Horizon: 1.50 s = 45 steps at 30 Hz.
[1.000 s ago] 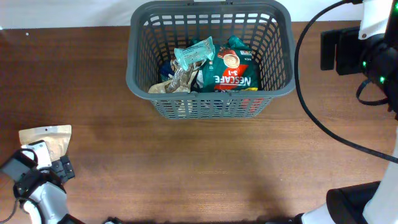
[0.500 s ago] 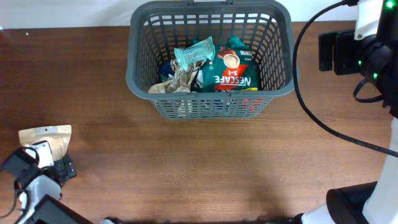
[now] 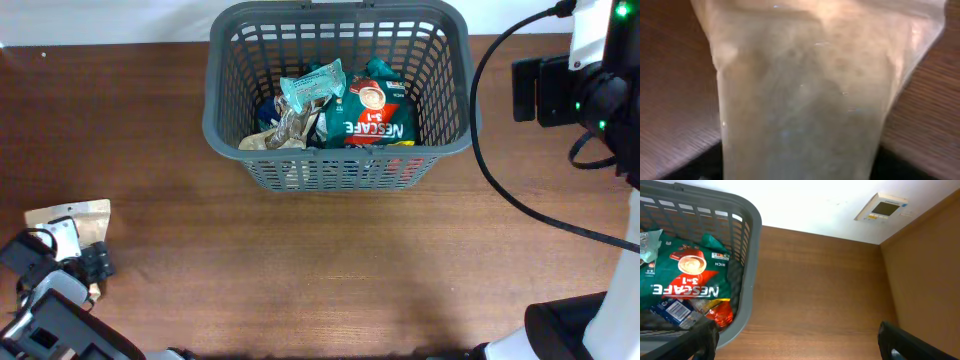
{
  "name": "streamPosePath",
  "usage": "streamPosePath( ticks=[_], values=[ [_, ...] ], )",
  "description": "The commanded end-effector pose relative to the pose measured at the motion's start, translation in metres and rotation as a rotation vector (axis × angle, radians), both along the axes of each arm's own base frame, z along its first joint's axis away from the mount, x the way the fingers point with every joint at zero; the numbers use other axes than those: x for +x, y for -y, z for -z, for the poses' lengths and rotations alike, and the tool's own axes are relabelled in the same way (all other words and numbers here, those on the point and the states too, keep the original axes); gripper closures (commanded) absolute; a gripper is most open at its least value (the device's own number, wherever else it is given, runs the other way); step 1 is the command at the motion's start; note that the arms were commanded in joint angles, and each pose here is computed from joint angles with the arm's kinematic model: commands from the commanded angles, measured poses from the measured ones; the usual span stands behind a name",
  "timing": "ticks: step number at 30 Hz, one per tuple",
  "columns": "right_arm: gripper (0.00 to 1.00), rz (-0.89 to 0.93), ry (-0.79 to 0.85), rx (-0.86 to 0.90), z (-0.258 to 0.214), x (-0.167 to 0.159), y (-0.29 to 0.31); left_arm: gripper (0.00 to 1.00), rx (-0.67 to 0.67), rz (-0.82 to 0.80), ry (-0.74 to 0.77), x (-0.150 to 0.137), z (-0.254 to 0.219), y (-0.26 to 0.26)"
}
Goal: Pack container
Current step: 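Lower the left gripper onto the beige translucent bag and grasp it, then lift the beige bag into the basket and open the left gripper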
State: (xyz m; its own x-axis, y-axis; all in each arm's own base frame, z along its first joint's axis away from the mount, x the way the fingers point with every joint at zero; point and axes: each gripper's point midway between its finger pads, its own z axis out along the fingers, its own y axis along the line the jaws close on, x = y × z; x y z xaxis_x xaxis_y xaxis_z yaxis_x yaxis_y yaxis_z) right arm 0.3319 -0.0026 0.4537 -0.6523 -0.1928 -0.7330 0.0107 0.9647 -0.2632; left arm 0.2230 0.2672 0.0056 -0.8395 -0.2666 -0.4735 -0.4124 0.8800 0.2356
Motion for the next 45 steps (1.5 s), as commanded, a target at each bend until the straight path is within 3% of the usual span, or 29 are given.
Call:
streamPosePath(
  ticks=[1,2,9,14,20,24,27,30,33,35,37,41,45],
  values=[
    [0.01,0.019,-0.004,-0.003,0.002,0.001,0.003,0.91,-0.026,0.005,-0.022,-0.004,0.010,0.003],
    [0.01,0.019,-0.004,-0.003,0.002,0.001,0.003,0.98,-0.026,0.005,-0.022,-0.004,0.010,0.003],
    [0.01,0.017,-0.006,-0.001,0.002,0.001,0.003,0.98,-0.021,0.007,-0.019,-0.002,0.009,0.002],
    [0.01,0.017,-0.006,0.009,0.002,0.001,0.002,0.98,0.099,0.074,0.040,0.038,-0.035,-0.004],
    [0.01,0.026,-0.003,0.026,0.002,0.001,0.001,0.98,0.324,0.249,0.292,0.143,-0.167,0.008],
    [0.01,0.012,-0.005,0.037,0.003,0.001,-0.002,0.99,0.417,0.457,0.570,0.217,-0.286,0.061],
    [0.01,0.011,-0.005,0.037,0.003,0.001,-0.002,0.98,0.494,0.598,0.814,0.248,-0.380,0.116],
    [0.01,0.011,-0.005,0.037,0.003,0.001,-0.002,0.99,0.513,0.787,1.051,0.260,-0.456,0.190],
    [0.01,0.007,-0.005,0.041,0.003,0.001,-0.003,0.99,0.414,1.040,1.251,0.257,-0.500,0.280],
    [0.01,0.006,-0.006,0.042,0.003,0.001,-0.003,0.98,0.326,1.262,1.337,0.249,-0.508,0.345],
    [0.01,0.006,-0.006,0.042,0.003,0.001,-0.003,0.98,0.200,1.369,1.366,0.248,-0.505,0.388],
    [0.01,0.006,-0.006,0.042,0.003,0.001,-0.003,0.98,-0.092,1.549,1.269,0.255,-0.451,0.471],
    [0.01,0.006,-0.010,0.041,0.004,0.000,-0.003,0.99,-0.337,1.604,0.982,0.262,-0.356,0.524]
  ],
)
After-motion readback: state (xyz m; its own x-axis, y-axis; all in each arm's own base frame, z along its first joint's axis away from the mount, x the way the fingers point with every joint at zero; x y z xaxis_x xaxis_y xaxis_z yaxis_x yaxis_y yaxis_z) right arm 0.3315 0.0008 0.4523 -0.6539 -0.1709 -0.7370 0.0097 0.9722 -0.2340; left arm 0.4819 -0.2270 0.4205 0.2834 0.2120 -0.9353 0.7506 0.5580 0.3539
